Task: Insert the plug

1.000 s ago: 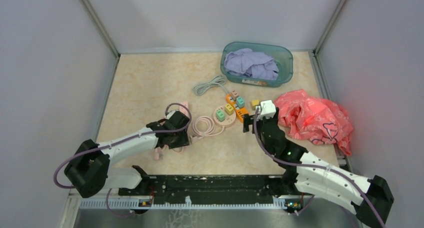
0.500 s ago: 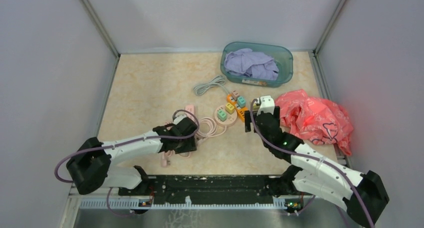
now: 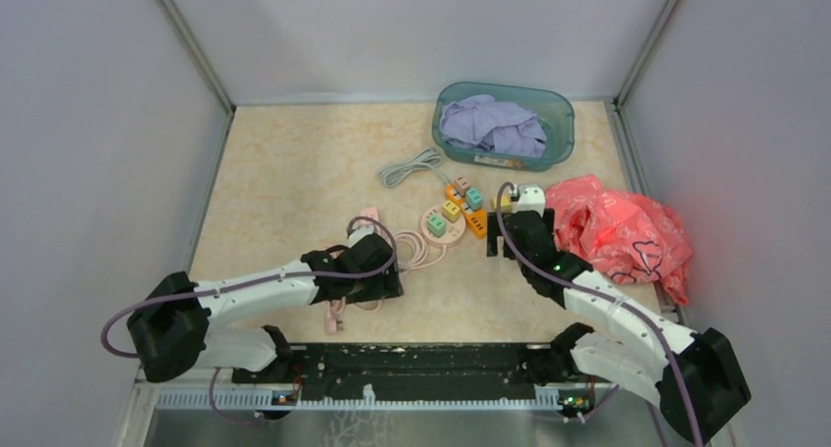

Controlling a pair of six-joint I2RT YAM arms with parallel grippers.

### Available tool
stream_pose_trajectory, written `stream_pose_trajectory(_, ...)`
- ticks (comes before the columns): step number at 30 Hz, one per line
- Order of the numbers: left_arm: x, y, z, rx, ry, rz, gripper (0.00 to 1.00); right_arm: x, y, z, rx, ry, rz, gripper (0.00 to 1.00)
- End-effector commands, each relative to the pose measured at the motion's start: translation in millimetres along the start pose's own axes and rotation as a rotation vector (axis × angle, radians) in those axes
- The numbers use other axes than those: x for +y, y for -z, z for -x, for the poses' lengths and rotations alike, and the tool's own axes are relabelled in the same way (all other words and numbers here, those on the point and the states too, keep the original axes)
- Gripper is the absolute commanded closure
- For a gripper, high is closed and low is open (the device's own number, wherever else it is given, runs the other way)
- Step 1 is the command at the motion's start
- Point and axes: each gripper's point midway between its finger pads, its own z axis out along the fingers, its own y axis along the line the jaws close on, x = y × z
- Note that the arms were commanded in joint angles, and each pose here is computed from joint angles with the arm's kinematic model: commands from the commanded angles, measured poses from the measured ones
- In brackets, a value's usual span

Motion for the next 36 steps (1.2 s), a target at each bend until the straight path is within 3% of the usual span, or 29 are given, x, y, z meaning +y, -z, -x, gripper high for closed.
stream_pose_trajectory(1, 0, 16, 15, -0.075, 0.031, -0.006, 0.10, 4, -6, 17, -0.021, -0.052, 0.013, 0.10)
stream_pose_trajectory(8, 7, 40, 44, -0.224, 0.013, -0.010, 0.01, 3, -19, 11, 0.037, -0.114, 0.023, 0.10)
stream_pose_trajectory(19, 12, 72, 97, -0.485, 0.041, -0.113, 0.00, -19, -34, -9, 0.154, -0.217, -0.062, 0.15)
stream_pose_trajectory(31, 24, 63, 114, -0.501, 0.043, -0.188, 0.00, -30, -45, -28, 0.203, -0.280, -0.164, 0.15)
stream_pose_trajectory(36, 22, 64, 114, -0.507, 0.042, -0.217, 0.00, -27, -52, -32, 0.213, -0.281, -0.160, 0.21)
